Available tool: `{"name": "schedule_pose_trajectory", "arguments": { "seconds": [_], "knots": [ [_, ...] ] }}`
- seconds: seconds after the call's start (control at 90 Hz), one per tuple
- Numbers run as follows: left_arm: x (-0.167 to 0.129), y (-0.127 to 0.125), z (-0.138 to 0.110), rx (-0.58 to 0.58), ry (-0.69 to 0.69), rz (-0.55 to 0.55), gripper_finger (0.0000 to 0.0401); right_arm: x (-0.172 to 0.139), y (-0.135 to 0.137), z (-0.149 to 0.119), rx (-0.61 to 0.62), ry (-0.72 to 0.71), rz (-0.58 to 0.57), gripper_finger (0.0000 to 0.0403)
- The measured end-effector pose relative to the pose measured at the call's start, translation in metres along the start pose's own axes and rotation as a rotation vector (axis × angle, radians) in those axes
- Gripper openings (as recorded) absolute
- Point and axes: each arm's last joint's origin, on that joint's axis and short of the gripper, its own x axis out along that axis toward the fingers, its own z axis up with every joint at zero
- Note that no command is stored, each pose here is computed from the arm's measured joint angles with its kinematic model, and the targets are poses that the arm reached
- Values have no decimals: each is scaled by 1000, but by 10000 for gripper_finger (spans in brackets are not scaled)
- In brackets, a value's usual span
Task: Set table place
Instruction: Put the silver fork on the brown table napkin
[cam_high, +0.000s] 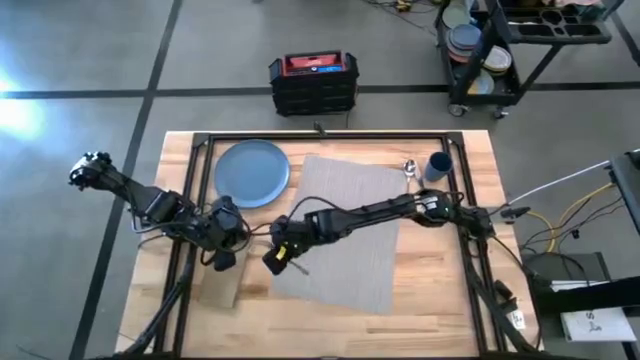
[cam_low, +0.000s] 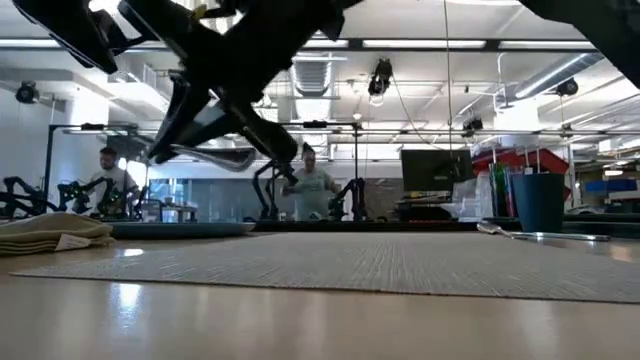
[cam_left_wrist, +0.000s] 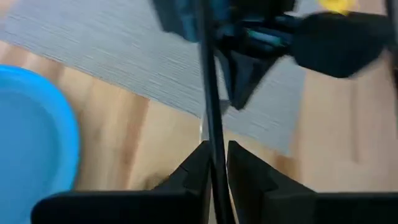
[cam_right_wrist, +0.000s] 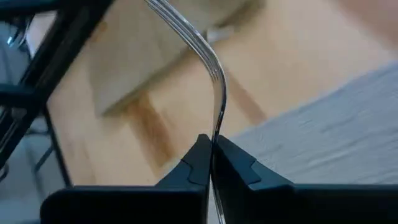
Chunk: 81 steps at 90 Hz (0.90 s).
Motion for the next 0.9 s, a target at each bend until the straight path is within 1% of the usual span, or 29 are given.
{"name": "schedule_pose_trajectory", "arguments": {
  "seconds": [0.056,0.111,0.289,0.467,0.622,0.811,0.9],
  "knots": [
    [0,-1,-1,0,23,-31,33,10,-11,-5,12,84,15,1],
    [0,-2,-1,-1,29,-50,33,19,-18,-9,21,120,33,1],
    [0,-2,-1,-1,36,-60,33,27,-32,-15,48,141,29,0],
    [0,-2,-1,2,37,-61,33,33,-40,-21,43,150,13,3],
    [-2,-1,-2,12,47,-65,33,32,-39,-20,27,145,21,26],
    [-5,8,-14,10,159,-14,33,30,-36,-18,17,130,40,63],
    [-8,11,-17,2,184,4,33,29,-36,-18,11,127,41,78]
  ]
}}
